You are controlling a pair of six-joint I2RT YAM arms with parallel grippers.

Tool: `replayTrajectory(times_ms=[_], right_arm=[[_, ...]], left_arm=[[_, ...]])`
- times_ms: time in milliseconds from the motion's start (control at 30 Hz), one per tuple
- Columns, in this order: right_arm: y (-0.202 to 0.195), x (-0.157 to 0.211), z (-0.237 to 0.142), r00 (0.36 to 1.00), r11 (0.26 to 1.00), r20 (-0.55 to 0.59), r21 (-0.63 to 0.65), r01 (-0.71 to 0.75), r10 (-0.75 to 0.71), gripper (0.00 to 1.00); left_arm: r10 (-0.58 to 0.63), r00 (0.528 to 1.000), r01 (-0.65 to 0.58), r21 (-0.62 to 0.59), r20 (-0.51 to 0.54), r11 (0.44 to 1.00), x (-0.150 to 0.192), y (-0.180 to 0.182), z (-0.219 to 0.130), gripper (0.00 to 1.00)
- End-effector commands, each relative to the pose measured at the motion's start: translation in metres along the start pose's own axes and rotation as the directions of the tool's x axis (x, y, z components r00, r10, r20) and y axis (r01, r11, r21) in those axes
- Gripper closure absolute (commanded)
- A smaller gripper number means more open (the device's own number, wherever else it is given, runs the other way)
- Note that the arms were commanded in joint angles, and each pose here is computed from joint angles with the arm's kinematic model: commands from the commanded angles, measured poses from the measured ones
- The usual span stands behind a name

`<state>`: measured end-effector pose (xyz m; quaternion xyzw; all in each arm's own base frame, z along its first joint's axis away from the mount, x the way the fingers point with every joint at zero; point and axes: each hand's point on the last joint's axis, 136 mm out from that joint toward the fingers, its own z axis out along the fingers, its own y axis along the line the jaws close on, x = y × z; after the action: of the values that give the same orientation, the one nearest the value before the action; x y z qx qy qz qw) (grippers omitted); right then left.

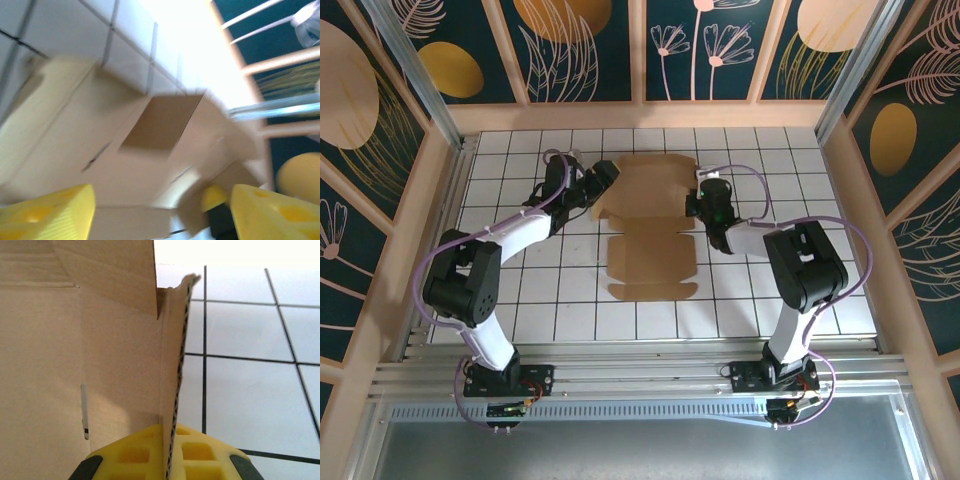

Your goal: Fold the paper box

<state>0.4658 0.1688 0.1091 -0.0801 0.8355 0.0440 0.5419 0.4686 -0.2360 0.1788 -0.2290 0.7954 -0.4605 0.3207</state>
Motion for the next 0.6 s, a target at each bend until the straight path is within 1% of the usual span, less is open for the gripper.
replayTrajectory(times_ms=[0,67,133,200,267,333,400,467,567], right_arm=[[-0.006,-0.042,-0.017,0.979,0.99,0.173,0.108,0.094,-0.112,1.0],[-0.004,-0.041,-0.017,0.974,0.983,0.174,0.137,0.124,-0.147,1.0],[-0.004,-0.039,-0.015,0.971,0.976,0.167,0.164,0.144,-0.171,1.0],[-0.007,-0.04,-0.016,0.97,0.972,0.171,0.187,0.142,-0.174,1.0],[-0.01,-0.041,-0.017,0.968,0.969,0.179,0.204,0.139,-0.177,1.0],[-0.011,-0.042,-0.018,0.965,0.968,0.189,0.209,0.14,-0.181,1.0],[-0.011,-0.043,-0.02,0.963,0.968,0.2,0.209,0.139,-0.181,1.0],[-0.01,-0.043,-0.021,0.961,0.969,0.209,0.202,0.141,-0.184,1.0],[-0.009,-0.043,-0.02,0.96,0.968,0.207,0.203,0.148,-0.19,1.0]], left_arm=[[-0.189,0.98,0.2,0.234,-0.069,0.951,-0.007,-0.063,0.017,0.23],[-0.212,0.972,0.232,0.249,-0.104,0.94,-0.001,-0.075,0.029,0.22],[-0.211,0.968,0.239,0.256,-0.133,0.937,0.008,-0.09,0.037,0.22],[-0.23,0.963,0.255,0.208,-0.138,0.944,0.019,-0.087,0.041,0.24],[-0.285,0.954,0.296,0.128,-0.096,0.947,0.025,-0.071,0.037,0.24],[-0.296,0.955,0.297,0.095,-0.024,0.95,0.023,-0.064,0.025,0.22],[-0.264,0.964,0.262,0.047,0.032,0.964,0.02,-0.062,0.017,0.2],[-0.218,0.974,0.218,0.011,0.054,0.976,0.02,-0.069,0.014,0.21],[-0.185,0.98,0.193,-0.139,0.068,0.971,0.025,-0.069,0.015,0.26]])
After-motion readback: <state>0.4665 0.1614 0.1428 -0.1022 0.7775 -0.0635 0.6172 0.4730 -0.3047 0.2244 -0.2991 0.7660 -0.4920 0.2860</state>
